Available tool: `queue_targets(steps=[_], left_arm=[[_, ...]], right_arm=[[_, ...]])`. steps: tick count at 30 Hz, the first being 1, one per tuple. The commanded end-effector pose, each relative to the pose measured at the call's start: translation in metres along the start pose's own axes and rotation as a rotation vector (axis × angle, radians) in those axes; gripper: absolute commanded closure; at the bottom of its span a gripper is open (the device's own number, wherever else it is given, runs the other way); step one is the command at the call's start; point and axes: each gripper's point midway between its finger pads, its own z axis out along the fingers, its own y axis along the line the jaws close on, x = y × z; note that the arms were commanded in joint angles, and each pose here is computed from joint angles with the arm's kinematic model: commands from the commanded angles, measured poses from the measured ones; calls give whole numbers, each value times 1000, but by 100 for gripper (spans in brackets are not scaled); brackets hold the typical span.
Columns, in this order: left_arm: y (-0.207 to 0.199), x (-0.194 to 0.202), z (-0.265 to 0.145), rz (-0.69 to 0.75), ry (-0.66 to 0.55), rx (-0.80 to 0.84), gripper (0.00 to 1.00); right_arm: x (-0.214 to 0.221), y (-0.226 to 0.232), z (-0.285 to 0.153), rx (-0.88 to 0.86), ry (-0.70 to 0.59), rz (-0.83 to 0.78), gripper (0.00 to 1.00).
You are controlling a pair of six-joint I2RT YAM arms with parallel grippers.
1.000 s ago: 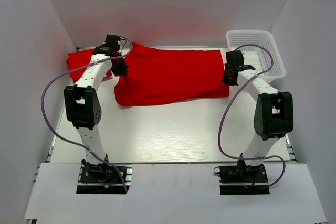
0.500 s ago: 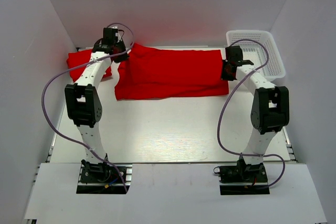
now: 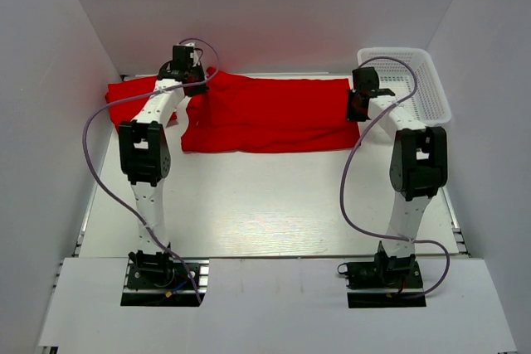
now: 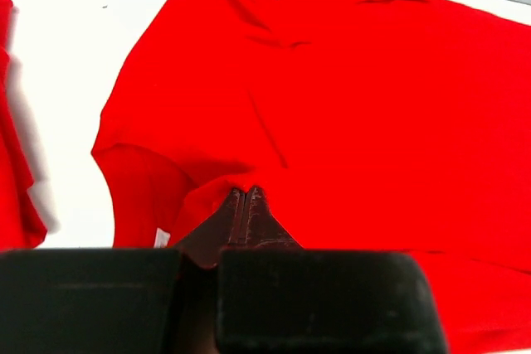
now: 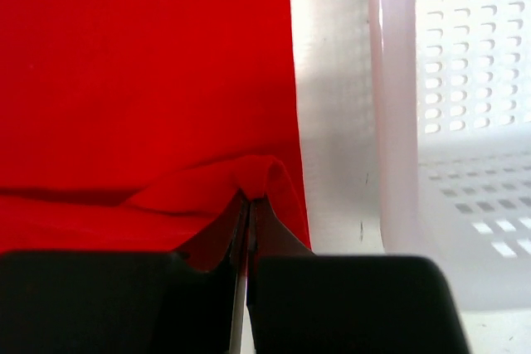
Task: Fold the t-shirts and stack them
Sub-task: Fold the flattened tshirt in 1/3 of the way
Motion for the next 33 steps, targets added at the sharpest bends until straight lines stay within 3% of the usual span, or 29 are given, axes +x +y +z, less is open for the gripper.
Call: queue_targets(steps=[1,5,14,19,23,24,25,26,28,31,32,33], left_arm=[[-2,-34,-3,6,-105,-2,100],[-7,-55,10,6,-206,20,100],[8,-69,28,-6,-259,-40,100],[-6,-87,27,41,-303,22,100],[-6,-75,37,44,-271,37,100],[-5,-72,38,44,-258,33,100],[-5,-72,38,44,-258,33,78],[-4,-68,38,44,-245,29,60],[1,-64,39,41,-230,4,25],[3,-78,26,37,-254,-26,0],[3,-84,20,36,-270,-31,0],[2,-86,15,36,-270,-31,0]], right_arm=[[-18,-11,7,47,-29,10,100],[-27,-10,11,48,-43,29,100],[-24,-11,23,52,-27,39,100],[-22,-8,29,43,-19,44,100],[-30,-5,27,32,-39,53,89],[-34,-5,26,27,-47,50,82],[-34,-4,25,23,-45,47,76],[-40,-1,21,7,-59,46,74],[-44,7,14,-38,-66,30,60],[-50,22,2,-129,-86,4,33],[-51,25,0,-149,-92,-9,10],[-56,33,-10,-198,-105,-11,10]])
